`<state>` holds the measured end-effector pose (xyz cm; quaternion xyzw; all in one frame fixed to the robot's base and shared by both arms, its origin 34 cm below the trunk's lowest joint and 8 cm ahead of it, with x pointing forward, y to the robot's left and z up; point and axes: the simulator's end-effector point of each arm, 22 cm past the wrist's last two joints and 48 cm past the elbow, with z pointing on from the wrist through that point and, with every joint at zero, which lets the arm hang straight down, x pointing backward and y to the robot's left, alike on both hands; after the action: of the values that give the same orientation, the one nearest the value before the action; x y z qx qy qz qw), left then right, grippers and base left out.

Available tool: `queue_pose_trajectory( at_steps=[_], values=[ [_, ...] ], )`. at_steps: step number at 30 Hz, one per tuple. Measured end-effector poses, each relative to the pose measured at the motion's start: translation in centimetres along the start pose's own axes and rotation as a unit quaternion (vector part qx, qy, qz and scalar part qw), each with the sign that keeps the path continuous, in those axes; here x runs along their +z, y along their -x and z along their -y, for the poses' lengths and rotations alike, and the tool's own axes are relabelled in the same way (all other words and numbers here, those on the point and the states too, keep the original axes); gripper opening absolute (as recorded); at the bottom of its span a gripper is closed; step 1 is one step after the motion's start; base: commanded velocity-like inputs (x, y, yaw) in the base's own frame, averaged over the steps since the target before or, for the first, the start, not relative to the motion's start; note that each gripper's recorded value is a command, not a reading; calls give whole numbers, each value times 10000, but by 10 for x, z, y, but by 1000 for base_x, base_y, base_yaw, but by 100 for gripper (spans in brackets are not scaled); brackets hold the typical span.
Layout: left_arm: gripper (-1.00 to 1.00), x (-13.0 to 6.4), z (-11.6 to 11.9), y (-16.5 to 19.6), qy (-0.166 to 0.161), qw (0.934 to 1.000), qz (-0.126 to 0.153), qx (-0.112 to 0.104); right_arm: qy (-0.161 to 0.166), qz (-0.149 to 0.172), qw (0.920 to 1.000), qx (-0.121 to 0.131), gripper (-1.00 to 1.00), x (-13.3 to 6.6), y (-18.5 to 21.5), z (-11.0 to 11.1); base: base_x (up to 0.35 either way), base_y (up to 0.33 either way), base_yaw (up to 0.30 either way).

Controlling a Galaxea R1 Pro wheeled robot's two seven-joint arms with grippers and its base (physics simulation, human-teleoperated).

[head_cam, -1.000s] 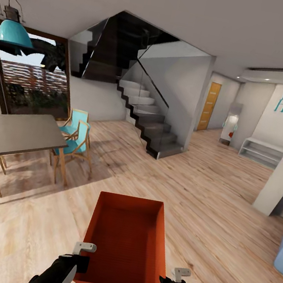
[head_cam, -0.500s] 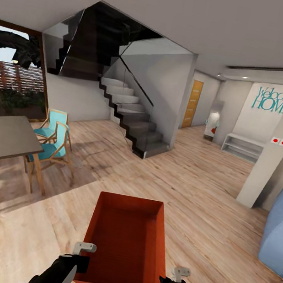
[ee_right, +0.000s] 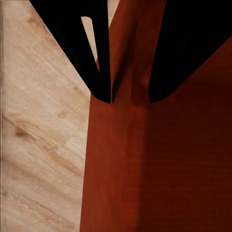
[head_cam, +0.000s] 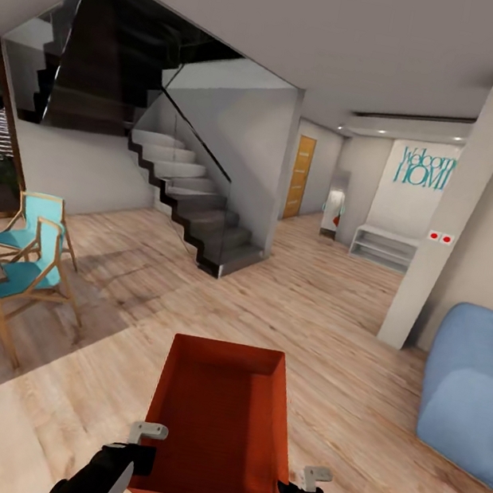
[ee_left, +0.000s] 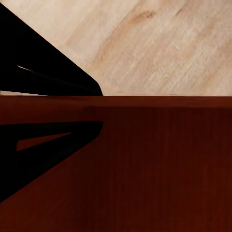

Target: Move the two storage containers from the living room to the garage. In the garage, place one container on the floor and stack the other container on top of it (either order is fine).

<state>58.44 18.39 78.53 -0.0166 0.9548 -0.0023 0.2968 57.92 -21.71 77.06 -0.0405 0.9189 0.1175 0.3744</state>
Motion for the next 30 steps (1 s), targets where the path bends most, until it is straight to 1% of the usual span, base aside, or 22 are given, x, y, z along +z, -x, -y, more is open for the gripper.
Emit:
queue_pose_trajectory(
  at_steps=[17, 21, 30],
  values=[
    [-100, -2, -2, 4, -17, 10000, 52, -18, 10, 48, 10000, -18, -100, -1, 5, -2, 323, 0, -268],
    [-100, -3, -2, 4, -16, 10000, 60, -17, 11, 54, 10000, -20, -100, -2, 5, -2, 325, 0, -91],
    [-100, -3, -2, 5, -15, 10000, 64, -5, 10, 57, 10000, -17, -100, -2, 6, -2, 327, 0, -18]
  ],
)
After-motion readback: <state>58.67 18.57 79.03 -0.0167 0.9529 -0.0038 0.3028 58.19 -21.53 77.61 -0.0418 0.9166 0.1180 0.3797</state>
